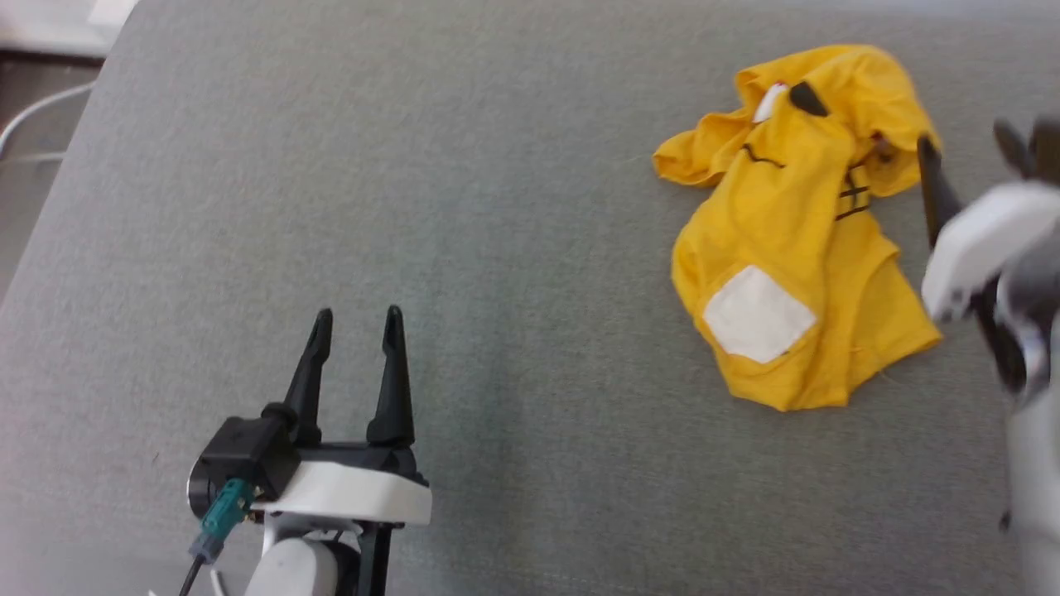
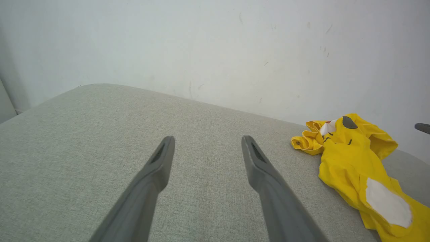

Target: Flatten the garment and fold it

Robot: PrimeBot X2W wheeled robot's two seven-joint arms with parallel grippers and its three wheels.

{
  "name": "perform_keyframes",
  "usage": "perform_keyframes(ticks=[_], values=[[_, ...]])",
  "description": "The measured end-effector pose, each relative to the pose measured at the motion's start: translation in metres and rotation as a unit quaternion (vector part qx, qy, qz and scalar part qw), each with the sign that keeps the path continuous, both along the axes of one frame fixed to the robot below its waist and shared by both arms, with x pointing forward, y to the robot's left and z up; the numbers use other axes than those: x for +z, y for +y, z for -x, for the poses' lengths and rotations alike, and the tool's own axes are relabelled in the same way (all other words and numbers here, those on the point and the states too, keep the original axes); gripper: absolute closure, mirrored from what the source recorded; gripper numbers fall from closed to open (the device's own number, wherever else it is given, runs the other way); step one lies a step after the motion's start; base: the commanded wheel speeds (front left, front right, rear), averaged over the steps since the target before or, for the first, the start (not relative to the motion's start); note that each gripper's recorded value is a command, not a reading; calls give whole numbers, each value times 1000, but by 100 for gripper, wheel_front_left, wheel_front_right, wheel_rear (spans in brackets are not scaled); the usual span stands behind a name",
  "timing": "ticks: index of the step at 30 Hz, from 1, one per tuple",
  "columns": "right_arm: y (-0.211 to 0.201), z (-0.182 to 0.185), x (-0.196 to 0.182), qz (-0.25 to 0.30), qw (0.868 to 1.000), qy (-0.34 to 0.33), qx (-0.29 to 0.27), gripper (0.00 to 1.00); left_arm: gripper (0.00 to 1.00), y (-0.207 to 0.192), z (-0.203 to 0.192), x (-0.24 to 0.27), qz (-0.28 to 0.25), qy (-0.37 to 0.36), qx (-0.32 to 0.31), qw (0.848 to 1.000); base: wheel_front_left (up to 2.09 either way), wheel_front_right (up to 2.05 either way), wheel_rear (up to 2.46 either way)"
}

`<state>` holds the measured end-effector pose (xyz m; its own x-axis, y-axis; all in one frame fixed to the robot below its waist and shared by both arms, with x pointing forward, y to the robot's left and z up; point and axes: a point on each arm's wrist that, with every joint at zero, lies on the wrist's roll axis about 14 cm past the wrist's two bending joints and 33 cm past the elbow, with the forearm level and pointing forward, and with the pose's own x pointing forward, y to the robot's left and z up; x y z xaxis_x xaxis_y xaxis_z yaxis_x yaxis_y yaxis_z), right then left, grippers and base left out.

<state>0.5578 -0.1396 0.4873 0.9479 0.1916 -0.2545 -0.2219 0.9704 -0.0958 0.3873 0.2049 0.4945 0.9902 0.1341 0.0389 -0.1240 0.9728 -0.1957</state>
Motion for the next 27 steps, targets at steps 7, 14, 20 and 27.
perform_keyframes(ticks=[7, 14, 20, 27], values=[[-45, 82, 6, -52, 994, -41, -83, 0, 0, -16, 5, 9, 7, -16, -26, 1000, 0, 0, 0], [-95, 147, 1, -69, 982, -86, -153, 0, 0, -27, 13, 7, 13, -12, -44, 999, 0, 0, 0], [-109, 187, -27, -94, 976, -75, -182, 0, 0, -31, 22, 3, 16, -5, -49, 999, 0, 0, 0], [-105, 193, -28, -105, 975, -79, -180, 0, 0, -48, 9, 22, 5, -37, -82, 996, 0, 0, 0]])
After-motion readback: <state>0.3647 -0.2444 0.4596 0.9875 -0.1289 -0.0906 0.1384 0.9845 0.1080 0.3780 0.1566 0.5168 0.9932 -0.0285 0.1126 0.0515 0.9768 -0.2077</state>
